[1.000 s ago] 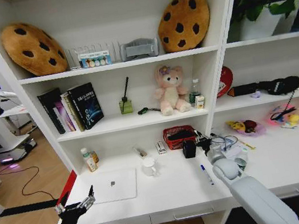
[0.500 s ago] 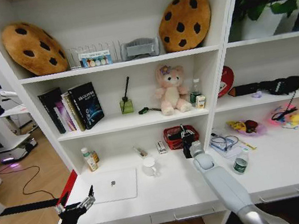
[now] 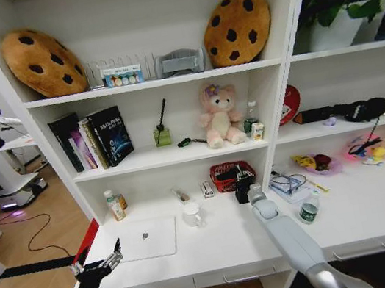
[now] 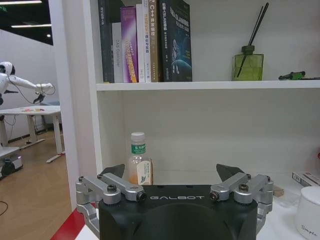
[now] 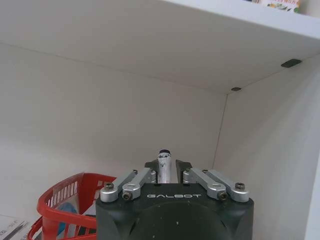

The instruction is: Organize the objects on the table.

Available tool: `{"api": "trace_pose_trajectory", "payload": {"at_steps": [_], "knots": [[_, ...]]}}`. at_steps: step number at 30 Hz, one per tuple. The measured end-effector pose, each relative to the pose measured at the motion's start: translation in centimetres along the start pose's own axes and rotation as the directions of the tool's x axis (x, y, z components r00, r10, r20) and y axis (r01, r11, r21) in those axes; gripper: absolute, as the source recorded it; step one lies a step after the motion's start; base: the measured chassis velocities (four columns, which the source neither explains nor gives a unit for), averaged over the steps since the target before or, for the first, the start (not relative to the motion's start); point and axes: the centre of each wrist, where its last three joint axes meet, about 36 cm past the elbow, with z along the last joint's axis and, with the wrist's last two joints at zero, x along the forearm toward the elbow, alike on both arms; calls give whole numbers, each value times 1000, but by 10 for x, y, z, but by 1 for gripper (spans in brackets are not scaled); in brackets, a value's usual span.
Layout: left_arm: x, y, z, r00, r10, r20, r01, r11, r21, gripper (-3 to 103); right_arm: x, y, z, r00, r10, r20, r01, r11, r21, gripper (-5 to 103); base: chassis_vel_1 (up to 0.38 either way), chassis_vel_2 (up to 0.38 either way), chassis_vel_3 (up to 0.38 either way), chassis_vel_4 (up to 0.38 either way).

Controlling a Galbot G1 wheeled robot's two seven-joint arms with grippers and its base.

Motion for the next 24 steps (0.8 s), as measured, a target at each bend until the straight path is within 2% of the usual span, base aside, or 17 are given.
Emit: {"api": "trace_pose_trajectory", "payload": {"at_steps": [1,2,3,4,5,7,8,9,10,12,14,15,18,19,21,24], "knots": [[0,0,0,1000,0,0,0,1000,0,100,0,0,0,1000,0,0,0,1000,0,19,0,0,0,0],[0,0,0,1000,0,0,0,1000,0,100,4,-1,-4,1000,2,8,-2,1000,0,30,0,0,0,0],[0,0,0,1000,0,0,0,1000,0,100,9,-3,-9,1000,4,12,-4,1000,-4,36,0,0,0,0],[0,0,0,1000,0,0,0,1000,0,100,9,-3,-9,1000,4,12,-4,1000,-4,36,0,0,0,0],[0,0,0,1000,0,0,0,1000,0,100,21,-4,-14,1000,9,2,-9,1000,-23,41,0,0,0,0],[0,0,0,1000,0,0,0,1000,0,100,28,-5,-17,1000,14,-8,-15,999,-44,41,0,0,0,0],[0,0,0,1000,0,0,0,1000,0,100,35,-6,-21,1000,23,-16,-24,998,-65,46,0,0,0,0],[0,0,0,1000,0,0,0,1000,0,100,53,-11,-26,999,39,-30,-42,995,-88,57,0,0,0,0],[0,0,0,1000,0,0,0,1000,0,100,67,-18,-31,998,54,-43,-58,995,-84,63,0,0,0,0],[0,0,0,1000,1,0,-1,1000,0,100,75,-22,-35,997,64,-52,-69,994,-85,63,0,0,0,0],[0,0,0,1000,0,0,0,1000,0,100,104,-31,-51,991,99,-95,-109,989,-105,74,0,0,0,0],[0,0,0,1000,0,0,0,1000,0,100,104,-31,-51,991,99,-95,-109,989,-105,74,0,0,0,0],[0,0,0,1000,1,0,-1,1000,0,100,154,-32,-74,959,127,-253,-179,965,-192,90,0,0,0,0],[0,0,0,1000,1,0,-1,1000,0,100,154,-32,-74,959,127,-253,-179,965,-192,90,0,0,0,0],[0,0,0,1000,1,0,-1,1000,0,100,171,-30,-75,929,127,-347,-214,951,-223,98,0,0,0,0],[0,0,0,1000,1,0,-1,1000,0,100,176,-28,-72,902,122,-415,-235,944,-232,100,0,0,0,0]]}}
